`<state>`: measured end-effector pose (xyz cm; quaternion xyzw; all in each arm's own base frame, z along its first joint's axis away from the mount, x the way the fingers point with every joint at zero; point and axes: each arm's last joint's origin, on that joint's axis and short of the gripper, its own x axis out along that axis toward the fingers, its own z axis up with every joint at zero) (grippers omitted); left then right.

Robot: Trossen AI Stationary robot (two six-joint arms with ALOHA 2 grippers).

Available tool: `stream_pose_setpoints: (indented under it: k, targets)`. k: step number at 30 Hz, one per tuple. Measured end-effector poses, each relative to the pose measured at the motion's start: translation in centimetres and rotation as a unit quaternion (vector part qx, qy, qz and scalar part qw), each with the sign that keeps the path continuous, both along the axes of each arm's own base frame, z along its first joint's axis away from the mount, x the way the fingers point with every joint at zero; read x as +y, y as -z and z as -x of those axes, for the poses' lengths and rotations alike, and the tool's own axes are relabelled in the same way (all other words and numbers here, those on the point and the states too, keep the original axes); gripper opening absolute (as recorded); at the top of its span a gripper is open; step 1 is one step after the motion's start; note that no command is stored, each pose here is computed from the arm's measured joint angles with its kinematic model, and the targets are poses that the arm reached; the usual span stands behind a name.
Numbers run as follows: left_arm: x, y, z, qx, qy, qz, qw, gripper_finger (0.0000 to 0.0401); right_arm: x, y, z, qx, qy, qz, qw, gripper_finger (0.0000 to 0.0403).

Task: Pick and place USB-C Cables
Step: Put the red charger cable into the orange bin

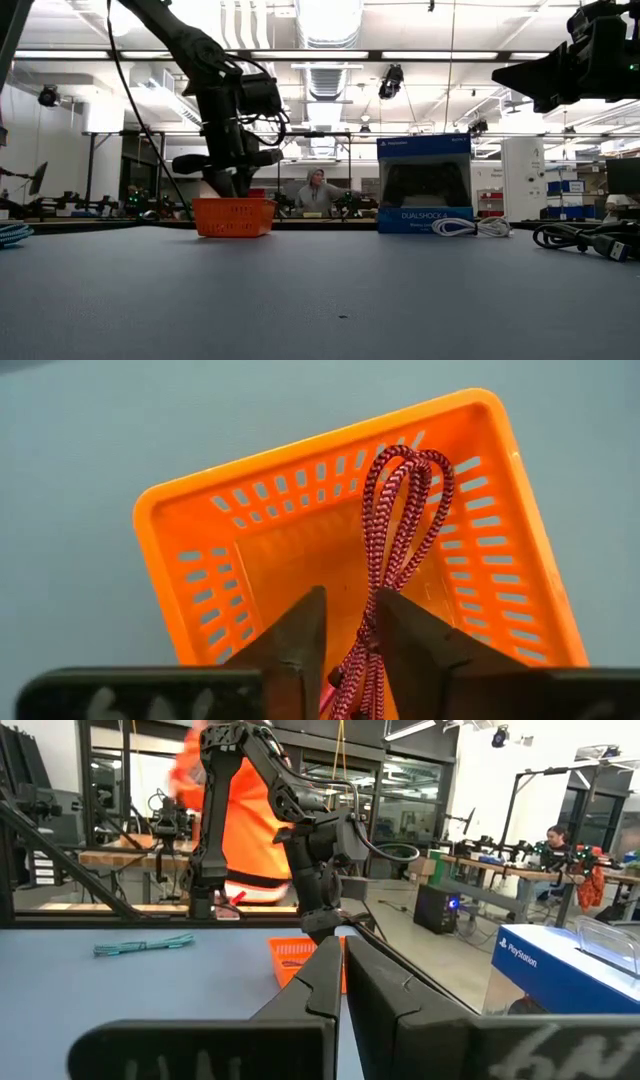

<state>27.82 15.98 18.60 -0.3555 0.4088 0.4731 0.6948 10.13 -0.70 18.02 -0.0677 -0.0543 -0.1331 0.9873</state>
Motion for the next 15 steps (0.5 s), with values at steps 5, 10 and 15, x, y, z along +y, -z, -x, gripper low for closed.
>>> stream_pose_setpoints:
  k: [5, 10, 15]
  targets:
    - [0.0, 0.0, 0.0, 0.005, 0.010, -0.001, 1.000, 0.0123, 0.0, 0.0, 0.0, 0.000, 0.000, -0.002, 1.000, 0.0009]
    - [-0.1, -0.6, -0.1, -0.008, 0.030, 0.011, 0.999, 0.0139, 0.0, 0.0, 0.0, 0.000, 0.000, -0.002, 1.000, 0.0009]
    - [-0.2, -2.2, -0.1, -0.038, 0.056, 0.018, 0.998, 0.0140, 0.0, 0.0, 0.0, 0.000, 0.000, -0.002, 1.000, 0.0009]
